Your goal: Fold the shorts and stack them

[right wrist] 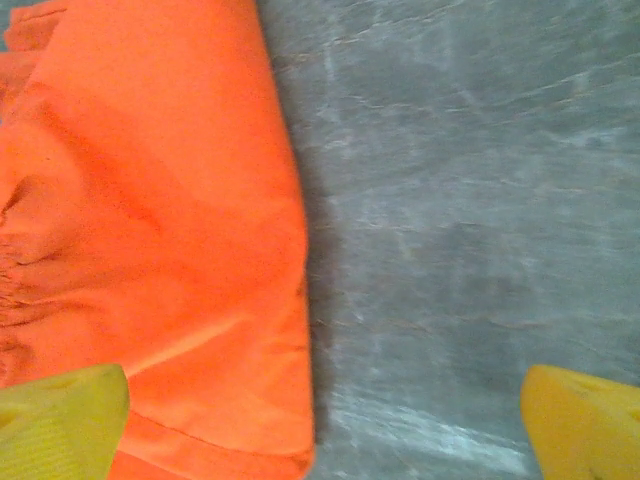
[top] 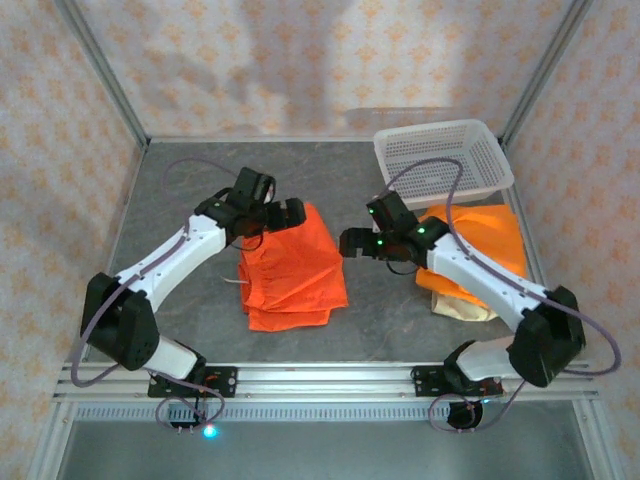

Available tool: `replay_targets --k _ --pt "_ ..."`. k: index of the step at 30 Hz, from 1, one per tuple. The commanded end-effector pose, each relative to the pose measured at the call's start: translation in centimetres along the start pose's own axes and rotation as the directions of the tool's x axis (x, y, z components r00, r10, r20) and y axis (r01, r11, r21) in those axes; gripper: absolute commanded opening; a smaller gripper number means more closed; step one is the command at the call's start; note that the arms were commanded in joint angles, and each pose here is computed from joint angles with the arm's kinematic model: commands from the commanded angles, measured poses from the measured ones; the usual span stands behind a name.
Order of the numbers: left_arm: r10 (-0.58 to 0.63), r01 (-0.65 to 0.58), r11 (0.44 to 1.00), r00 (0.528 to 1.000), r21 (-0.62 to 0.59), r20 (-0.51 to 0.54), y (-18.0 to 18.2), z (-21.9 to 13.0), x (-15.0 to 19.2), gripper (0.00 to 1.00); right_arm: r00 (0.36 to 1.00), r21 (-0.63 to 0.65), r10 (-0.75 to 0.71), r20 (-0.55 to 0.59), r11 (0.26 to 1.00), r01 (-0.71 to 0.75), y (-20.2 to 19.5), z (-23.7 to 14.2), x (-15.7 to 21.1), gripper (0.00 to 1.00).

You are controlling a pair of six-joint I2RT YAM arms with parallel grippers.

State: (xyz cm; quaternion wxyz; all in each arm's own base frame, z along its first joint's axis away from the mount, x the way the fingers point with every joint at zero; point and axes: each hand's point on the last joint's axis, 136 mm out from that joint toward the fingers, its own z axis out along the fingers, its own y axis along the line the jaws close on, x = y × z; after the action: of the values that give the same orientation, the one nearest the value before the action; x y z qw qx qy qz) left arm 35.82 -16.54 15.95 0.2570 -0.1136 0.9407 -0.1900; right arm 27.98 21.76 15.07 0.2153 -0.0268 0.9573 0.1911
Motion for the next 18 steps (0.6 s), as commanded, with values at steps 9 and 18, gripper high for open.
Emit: replay_targets --k 9,18 --pt "-0.057 0.041 0.987 0.993 -0.155 -0.1 7.1 6.6 1.1 1.0 0.996 -0.125 0.042 -0.084 0.991 -0.052 3.1 3.6 0.7 1.0" --pt "-0.057 0.042 0.97 0.997 -0.238 -0.055 9.3 9.1 -2.4 1.0 0.986 -0.112 0.025 -0.162 0.993 -0.044 2.9 5.7 2.4 1.0"
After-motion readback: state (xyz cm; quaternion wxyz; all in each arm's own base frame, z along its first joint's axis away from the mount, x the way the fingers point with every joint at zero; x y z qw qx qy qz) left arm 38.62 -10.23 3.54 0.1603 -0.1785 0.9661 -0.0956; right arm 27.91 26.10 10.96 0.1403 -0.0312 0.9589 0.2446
